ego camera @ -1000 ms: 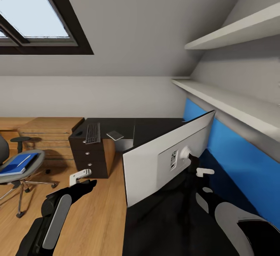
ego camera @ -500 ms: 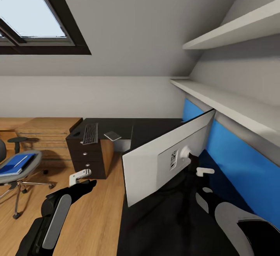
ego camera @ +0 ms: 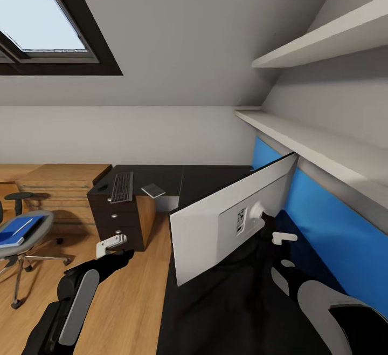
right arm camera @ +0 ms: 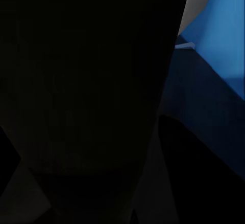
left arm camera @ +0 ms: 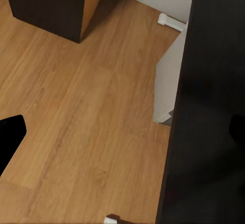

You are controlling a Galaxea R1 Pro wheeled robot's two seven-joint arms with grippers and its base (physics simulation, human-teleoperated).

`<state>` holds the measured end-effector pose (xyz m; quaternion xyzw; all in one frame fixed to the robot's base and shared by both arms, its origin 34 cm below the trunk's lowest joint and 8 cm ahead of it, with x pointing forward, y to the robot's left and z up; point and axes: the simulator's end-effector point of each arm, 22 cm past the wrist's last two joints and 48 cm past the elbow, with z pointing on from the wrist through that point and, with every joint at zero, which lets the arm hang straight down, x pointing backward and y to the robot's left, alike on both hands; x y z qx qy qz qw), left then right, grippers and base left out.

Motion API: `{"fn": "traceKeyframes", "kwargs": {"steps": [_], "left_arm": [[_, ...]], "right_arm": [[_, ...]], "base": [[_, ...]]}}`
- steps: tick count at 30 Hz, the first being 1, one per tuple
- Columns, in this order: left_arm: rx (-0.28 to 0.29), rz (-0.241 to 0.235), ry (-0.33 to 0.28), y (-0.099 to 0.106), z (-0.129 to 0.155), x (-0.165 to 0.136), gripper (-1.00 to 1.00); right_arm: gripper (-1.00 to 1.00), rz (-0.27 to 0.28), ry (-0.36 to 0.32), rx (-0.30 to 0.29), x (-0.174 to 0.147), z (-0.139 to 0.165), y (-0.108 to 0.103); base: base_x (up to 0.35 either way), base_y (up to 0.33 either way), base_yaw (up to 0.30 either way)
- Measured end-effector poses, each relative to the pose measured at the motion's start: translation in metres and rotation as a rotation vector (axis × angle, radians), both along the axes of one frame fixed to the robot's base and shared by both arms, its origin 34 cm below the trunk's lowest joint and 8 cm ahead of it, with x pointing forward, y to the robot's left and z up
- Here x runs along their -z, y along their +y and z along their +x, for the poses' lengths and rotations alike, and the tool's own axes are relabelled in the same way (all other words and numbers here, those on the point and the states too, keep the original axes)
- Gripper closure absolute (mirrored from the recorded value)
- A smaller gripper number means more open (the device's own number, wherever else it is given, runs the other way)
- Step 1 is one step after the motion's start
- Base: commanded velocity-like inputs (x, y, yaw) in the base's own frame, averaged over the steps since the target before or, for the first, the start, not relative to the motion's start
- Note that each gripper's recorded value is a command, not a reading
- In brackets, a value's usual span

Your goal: In the bedroom, organize the workspace by keeping the computer under the desk, ensuring the monitor is on the desk, placing the keyboard on the desk next to the monitor, placing the mouse on the desk next to the keyboard, moving the folder from the swivel chair onto the desk next to the mouse, stacking the notebook on top of the folder with the pen on top of the notebook, and positioning the swivel chair next to the desk.

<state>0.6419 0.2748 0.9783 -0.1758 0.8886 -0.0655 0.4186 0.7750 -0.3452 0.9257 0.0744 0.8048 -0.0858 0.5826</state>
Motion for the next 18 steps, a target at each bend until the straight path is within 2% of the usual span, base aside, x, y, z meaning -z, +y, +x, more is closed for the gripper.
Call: {"fn": "traceKeyframes", "kwargs": {"steps": [10, 18], "left_arm": [[0.000, -0.001, 0.003, -0.0002, -0.0003, 0.0015, -1.00], [-0.001, 0.000, 0.003, 0.0005, -0.0004, 0.0013, -1.00]], "right_arm": [[1.00, 0.000, 0.001, 0.001, 0.0003, -0.0002, -0.0008], [1.00, 0.000, 0.000, 0.002, 0.0000, -0.0002, -0.0010]], "base": [[0.006, -0.006, 0.000], [0.069, -0.182, 0.000]]}}
